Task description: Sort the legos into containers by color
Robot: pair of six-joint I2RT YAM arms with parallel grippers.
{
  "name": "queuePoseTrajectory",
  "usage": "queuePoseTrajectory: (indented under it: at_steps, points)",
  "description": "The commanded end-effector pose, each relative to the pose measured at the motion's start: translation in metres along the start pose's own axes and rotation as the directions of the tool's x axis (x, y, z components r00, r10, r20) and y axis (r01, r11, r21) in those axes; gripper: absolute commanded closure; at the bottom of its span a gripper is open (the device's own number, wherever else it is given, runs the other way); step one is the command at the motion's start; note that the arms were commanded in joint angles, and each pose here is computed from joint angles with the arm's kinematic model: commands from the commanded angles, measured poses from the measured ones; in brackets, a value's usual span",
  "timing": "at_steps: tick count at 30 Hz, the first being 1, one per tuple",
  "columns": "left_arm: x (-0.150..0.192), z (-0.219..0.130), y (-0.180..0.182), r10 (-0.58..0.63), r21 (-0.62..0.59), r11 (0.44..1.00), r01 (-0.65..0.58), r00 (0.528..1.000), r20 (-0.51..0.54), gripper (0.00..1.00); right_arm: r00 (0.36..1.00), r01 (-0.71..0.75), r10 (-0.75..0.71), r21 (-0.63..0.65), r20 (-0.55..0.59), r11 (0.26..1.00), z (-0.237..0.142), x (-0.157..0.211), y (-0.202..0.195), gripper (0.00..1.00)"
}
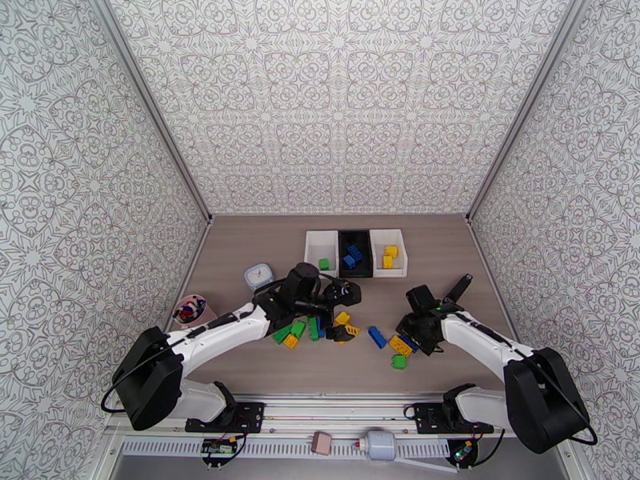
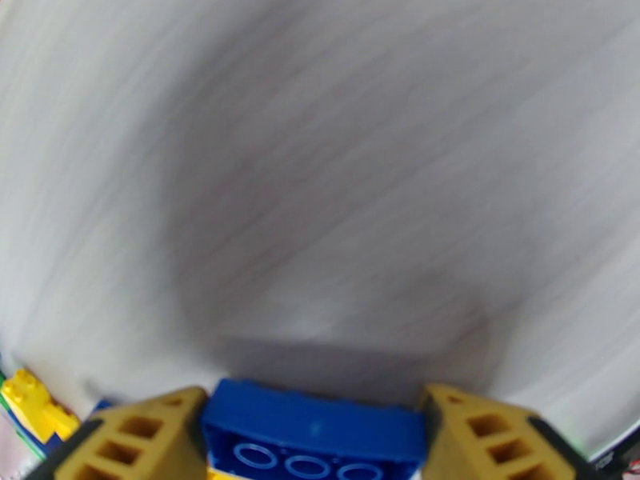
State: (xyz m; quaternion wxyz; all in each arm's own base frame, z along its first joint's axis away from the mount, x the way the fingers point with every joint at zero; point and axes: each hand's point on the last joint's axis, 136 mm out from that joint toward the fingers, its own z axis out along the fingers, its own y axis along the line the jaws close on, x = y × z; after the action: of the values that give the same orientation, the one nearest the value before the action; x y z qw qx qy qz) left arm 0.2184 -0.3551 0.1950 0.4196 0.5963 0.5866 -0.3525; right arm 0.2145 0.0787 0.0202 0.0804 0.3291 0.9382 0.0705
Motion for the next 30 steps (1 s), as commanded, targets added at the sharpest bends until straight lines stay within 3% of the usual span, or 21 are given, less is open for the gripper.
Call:
queuePoseTrajectory:
  at_steps: [1, 8, 17, 22, 27, 30]
  points:
    - [-0.002, -0.007, 0.001, -0.019, -0.016, 1.000, 0.019, 1.000, 0.025, 0.00, 1.000, 0.007, -0.006, -0.040, 0.019, 0.999, -0.004, -0.008, 0.013, 0.35]
    - [0.003, -0.024, 0.015, -0.082, -0.079, 0.993, 0.086, 0.995, 0.048, 0.00, 0.965, 0.236, -0.232, -0.026, 0.124, 0.971, -0.032, -0.028, 0.051, 0.35]
    - [0.020, -0.069, 0.046, -0.189, -0.305, 0.931, 0.201, 0.980, 0.068, 0.00, 0.820, 0.533, -0.482, -0.105, 0.308, 0.839, -0.070, -0.046, 0.162, 0.35]
    - [0.029, -0.096, 0.053, -0.241, -0.412, 0.873, 0.262, 0.965, 0.103, 0.00, 0.749, 0.611, -0.521, -0.123, 0.410, 0.782, -0.081, -0.070, 0.220, 0.36]
    - [0.034, -0.107, 0.051, -0.273, -0.450, 0.844, 0.293, 0.956, 0.111, 0.00, 0.646, 0.692, -0.589, -0.045, 0.485, 0.721, -0.082, -0.100, 0.268, 0.37]
    - [0.037, -0.109, 0.051, -0.293, -0.463, 0.829, 0.315, 0.948, 0.121, 0.00, 0.622, 0.707, -0.596, -0.036, 0.508, 0.707, -0.073, -0.118, 0.290, 0.39]
